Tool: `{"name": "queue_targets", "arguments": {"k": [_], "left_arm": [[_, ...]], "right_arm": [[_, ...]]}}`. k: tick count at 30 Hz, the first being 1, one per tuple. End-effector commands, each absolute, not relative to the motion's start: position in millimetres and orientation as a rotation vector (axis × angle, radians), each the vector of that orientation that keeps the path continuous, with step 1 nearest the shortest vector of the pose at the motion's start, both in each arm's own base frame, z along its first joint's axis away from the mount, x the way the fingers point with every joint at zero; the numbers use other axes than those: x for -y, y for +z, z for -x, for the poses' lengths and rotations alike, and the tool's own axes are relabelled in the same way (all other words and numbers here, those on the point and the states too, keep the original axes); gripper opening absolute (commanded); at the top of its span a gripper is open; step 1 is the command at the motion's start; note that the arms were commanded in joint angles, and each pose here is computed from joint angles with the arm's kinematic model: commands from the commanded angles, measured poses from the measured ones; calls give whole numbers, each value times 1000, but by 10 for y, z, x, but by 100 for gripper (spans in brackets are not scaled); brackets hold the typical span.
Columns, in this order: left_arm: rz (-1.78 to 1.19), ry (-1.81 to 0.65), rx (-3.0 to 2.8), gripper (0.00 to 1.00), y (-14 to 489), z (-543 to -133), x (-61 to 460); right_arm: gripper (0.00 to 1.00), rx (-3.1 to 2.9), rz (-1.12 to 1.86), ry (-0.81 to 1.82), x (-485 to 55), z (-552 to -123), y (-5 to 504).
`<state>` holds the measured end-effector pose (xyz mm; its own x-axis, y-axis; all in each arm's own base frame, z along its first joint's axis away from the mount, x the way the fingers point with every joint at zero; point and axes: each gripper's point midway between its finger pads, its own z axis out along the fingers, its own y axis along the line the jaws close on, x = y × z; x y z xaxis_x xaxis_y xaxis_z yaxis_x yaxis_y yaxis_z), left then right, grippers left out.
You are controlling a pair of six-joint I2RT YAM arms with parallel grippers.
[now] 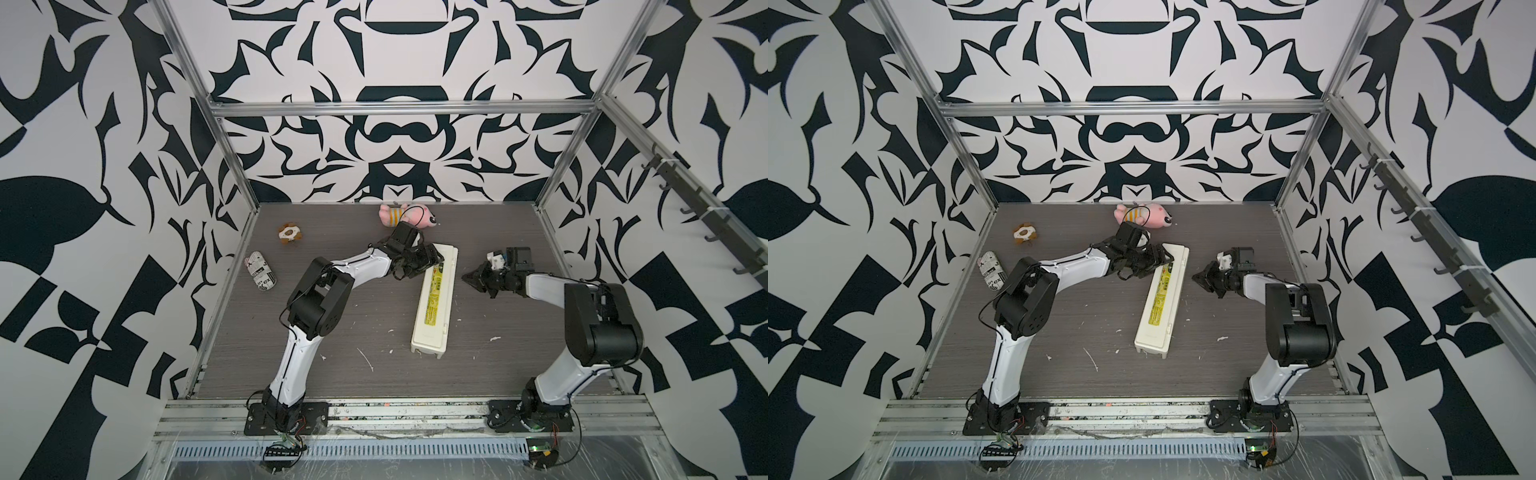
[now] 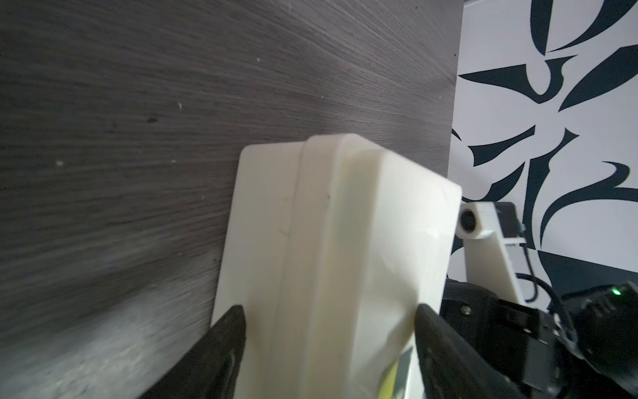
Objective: Put plastic wrap rolls into dispensers
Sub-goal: Close the lid on the plastic wrap cutting box.
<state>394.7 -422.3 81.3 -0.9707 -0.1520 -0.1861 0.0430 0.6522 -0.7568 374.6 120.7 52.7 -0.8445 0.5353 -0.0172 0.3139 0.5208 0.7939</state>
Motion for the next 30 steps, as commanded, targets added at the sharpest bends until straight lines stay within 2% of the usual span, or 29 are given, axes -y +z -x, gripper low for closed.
{"name": "queue_targets", "arguments": {"k": [1,4,12,15,18,21,22,25,30], "left_arm": [[158,-966,-2977,83,-49,-3398,3908],[136,-998,-2956,90,31,-3409,3954],[161,-909,-2988,89,-91,-3382,3857],[186,-769,-3020,86,-226,-3346,3683],[239,-755,-3051,80,-382,-3242,3591],[279,-780,-3063,77,-486,-3174,3572],[285,-782,-3062,76,-498,-3167,3571],[303,-799,-3058,76,-511,-3155,3567],[296,-825,-3054,76,-501,-3145,3579]], "right_arm": [[8,-2441,-605,1297,-1460,-3876,639],[8,-2421,-536,1373,-1656,-3961,685],[8,-2322,-439,1536,-1839,-4184,906],[8,-2379,-447,1442,-1743,-4176,881],[9,-2470,-448,1232,-1523,-4122,880],[16,-2486,-415,1076,-1360,-4054,1038],[24,-2462,-400,1094,-1369,-4040,1134],[42,-2422,-377,1180,-1450,-4000,1300],[43,-2462,-394,1218,-1614,-3937,1101]]}}
